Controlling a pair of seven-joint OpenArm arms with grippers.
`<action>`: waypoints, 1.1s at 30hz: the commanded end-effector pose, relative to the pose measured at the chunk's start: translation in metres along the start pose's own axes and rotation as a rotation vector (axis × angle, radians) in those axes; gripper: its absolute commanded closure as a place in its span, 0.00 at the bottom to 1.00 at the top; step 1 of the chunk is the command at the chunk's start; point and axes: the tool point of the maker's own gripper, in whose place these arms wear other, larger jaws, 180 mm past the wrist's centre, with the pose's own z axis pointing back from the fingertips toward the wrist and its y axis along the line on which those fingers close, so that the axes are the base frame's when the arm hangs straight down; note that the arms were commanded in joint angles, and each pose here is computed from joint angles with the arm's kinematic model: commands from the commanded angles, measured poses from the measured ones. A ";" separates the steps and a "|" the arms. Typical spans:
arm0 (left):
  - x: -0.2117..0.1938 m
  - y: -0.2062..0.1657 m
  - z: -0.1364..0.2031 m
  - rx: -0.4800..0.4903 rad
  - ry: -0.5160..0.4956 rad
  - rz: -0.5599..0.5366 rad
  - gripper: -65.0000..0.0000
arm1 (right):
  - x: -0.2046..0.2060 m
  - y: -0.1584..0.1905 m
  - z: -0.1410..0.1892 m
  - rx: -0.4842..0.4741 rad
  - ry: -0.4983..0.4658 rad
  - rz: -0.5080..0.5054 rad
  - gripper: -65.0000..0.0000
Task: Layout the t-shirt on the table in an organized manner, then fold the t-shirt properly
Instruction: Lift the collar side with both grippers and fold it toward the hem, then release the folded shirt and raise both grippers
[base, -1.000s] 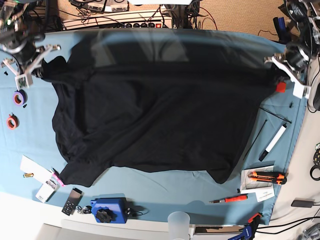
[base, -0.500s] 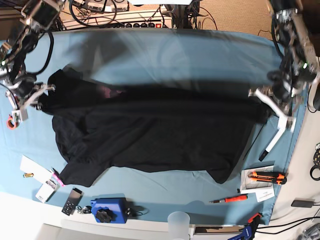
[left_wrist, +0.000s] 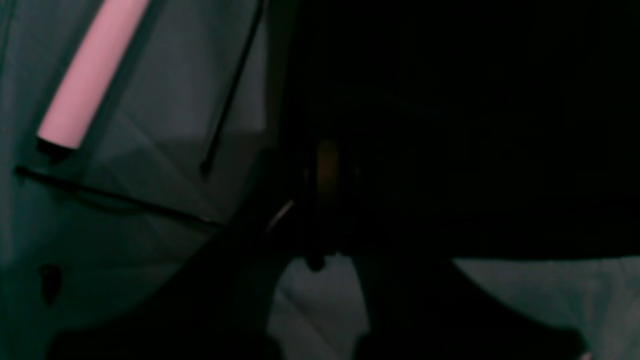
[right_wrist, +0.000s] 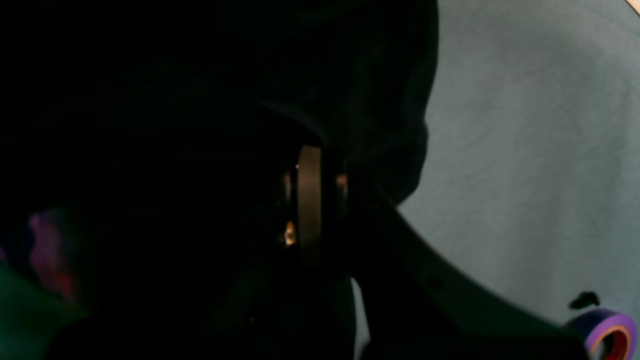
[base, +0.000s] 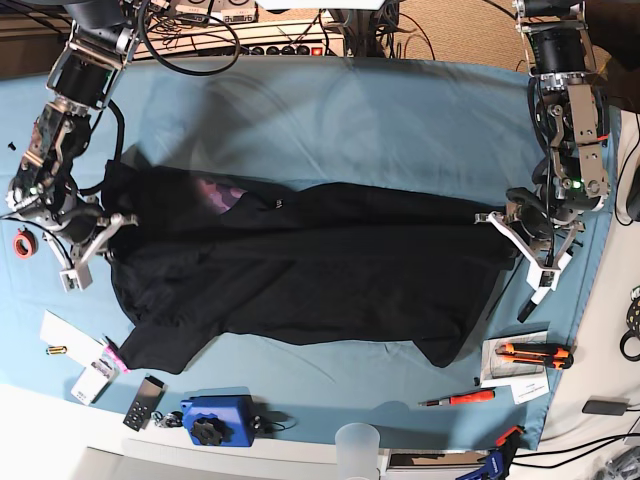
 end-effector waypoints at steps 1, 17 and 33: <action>0.020 0.004 0.004 0.011 -0.061 -0.011 1.00 | 0.024 -0.012 0.008 -0.034 -0.069 0.012 1.00; 0.030 0.001 0.008 0.004 -0.081 -0.011 0.62 | 0.057 0.005 0.020 0.118 -0.181 -0.124 0.68; 0.022 0.059 0.099 0.222 -0.091 0.034 0.62 | 0.028 -0.079 0.153 -0.081 -0.394 -0.311 0.68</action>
